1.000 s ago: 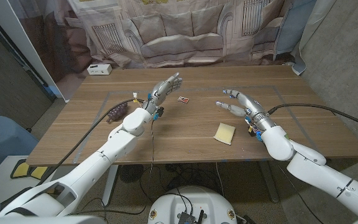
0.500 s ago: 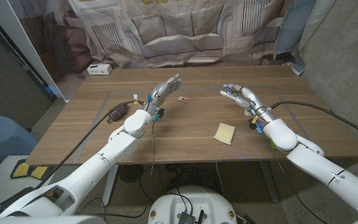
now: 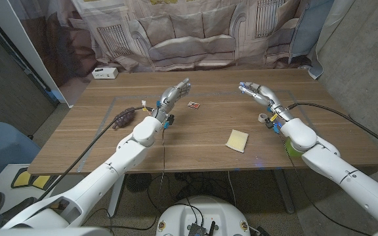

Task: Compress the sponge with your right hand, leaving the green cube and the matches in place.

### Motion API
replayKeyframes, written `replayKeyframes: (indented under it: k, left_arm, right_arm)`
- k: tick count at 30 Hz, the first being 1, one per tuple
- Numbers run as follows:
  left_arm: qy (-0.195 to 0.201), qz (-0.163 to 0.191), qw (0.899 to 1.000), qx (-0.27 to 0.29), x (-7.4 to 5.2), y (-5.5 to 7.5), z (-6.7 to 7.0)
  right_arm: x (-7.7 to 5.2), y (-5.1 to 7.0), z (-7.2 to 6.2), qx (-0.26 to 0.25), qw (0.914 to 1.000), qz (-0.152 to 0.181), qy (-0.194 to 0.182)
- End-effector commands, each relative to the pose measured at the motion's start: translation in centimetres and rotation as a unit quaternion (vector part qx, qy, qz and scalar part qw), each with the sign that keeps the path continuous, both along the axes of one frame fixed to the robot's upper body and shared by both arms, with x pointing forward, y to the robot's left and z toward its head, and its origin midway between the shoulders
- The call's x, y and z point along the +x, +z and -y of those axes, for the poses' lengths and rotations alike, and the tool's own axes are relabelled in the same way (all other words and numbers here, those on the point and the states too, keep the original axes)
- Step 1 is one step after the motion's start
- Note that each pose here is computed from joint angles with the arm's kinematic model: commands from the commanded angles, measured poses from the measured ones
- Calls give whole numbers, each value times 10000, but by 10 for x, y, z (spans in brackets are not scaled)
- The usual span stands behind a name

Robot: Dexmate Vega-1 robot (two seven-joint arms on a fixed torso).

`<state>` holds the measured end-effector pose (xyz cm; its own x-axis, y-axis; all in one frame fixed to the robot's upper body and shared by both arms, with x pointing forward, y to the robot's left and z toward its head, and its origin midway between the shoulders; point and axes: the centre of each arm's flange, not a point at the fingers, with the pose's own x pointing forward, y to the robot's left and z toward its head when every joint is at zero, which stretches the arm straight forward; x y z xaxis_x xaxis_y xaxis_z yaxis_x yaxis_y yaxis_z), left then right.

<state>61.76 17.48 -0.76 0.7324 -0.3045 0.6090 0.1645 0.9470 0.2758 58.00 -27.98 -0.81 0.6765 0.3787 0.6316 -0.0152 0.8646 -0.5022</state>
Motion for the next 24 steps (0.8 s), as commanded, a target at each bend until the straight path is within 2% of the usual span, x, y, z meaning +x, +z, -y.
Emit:
replayKeyframes:
  k: [1, 6, 11, 16, 24]
  left_arm:
    - [-71, 86, 9999, -91, -6, 4, -1]
    - [-220, 108, 9996, -120, -8, 3, -6]
    - [-235, 106, 9996, -115, -6, 4, -10]
    - [-166, 151, 9996, -164, -4, 5, -16]
    - [-93, 140, 9996, -231, 0, 4, -20]
  right_arm:
    - [20, 14, -3, 438, 9977, -179, 480]
    - [23, 14, -11, 675, 9956, -174, 623]
    - [27, 14, -12, 881, 9928, -230, 779]
    - [39, 11, -9, 1127, 9864, -445, 1106]
    - [49, 7, 0, 1369, 9800, -581, 1324]
